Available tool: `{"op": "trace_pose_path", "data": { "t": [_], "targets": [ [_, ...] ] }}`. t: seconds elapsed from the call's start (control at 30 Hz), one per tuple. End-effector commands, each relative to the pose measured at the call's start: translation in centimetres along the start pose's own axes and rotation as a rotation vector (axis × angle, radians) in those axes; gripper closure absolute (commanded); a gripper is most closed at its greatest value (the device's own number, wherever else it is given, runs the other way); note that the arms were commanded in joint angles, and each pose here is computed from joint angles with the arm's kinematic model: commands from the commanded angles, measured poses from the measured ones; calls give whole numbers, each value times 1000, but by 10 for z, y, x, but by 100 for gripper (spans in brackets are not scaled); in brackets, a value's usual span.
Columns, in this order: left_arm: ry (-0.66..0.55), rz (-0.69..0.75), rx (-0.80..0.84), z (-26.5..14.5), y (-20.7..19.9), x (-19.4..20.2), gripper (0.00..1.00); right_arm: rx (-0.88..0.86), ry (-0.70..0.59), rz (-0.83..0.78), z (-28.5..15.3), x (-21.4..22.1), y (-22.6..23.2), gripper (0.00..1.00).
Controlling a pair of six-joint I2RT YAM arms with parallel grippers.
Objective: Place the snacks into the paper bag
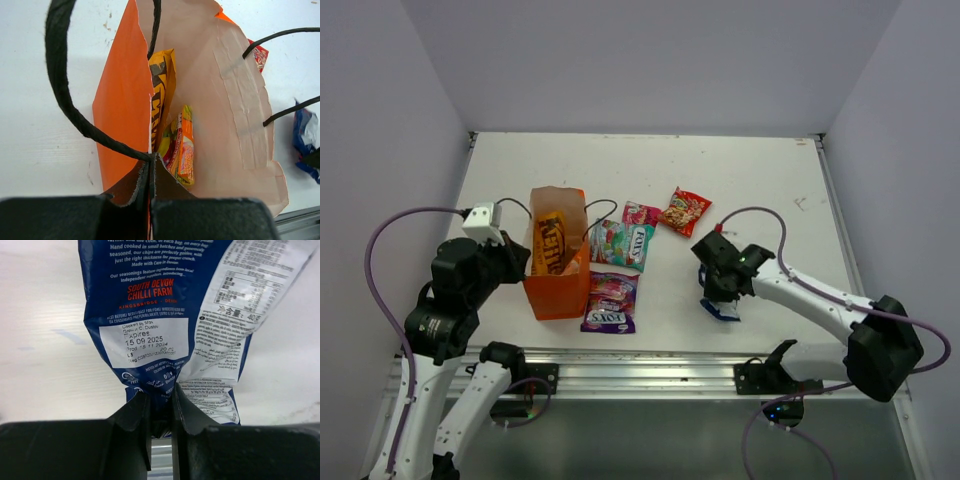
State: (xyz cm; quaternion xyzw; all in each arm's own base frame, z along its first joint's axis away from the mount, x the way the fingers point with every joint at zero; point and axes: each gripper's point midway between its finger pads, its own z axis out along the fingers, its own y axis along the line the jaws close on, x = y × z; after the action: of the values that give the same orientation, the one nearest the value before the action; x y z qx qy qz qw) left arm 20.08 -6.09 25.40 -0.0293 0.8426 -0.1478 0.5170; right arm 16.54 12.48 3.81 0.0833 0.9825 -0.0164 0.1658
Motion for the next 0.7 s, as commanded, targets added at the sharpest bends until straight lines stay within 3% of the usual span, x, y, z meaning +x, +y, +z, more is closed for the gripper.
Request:
{"op": "trace_pose_path", "data": {
  "t": [0.0, 0.03, 0.1, 0.2, 0.27, 0.3, 0.43, 0.53, 0.67],
  "targets": [
    [-6, 21, 17, 0, -3, -2, 100, -320, -248, -95, -87, -82, 81, 100],
    [-8, 19, 16, -1, -3, -3, 100, -418, -340, -99, -131, -116, 109, 100],
    [-8, 22, 16, -1, -3, -3, 100, -548, -412, -210, -179, -135, 147, 100],
    [-10, 22, 12, 0, -3, -5, 100, -865, -557, -303, -296, -172, 218, 100],
    [-10, 24, 9, 0, -2, -6, 100, -1017, -533, -355, -320, -169, 265, 100],
    [-16, 24, 4, 0, -2, -8, 100, -1165, -531, -392, -362, -164, 280, 100],
    [-21, 24, -6, 1, -1, -12, 100, -1369, -374, -448, -375, -138, 345, 100],
    [-25, 24, -9, 1, -1, -14, 100, -1442, -232, -450, -359, -107, 379, 100],
    [-29, 24, -11, 1, -1, -17, 100, -1406, -131, -444, -331, -72, 390, 100]
  ]
}}
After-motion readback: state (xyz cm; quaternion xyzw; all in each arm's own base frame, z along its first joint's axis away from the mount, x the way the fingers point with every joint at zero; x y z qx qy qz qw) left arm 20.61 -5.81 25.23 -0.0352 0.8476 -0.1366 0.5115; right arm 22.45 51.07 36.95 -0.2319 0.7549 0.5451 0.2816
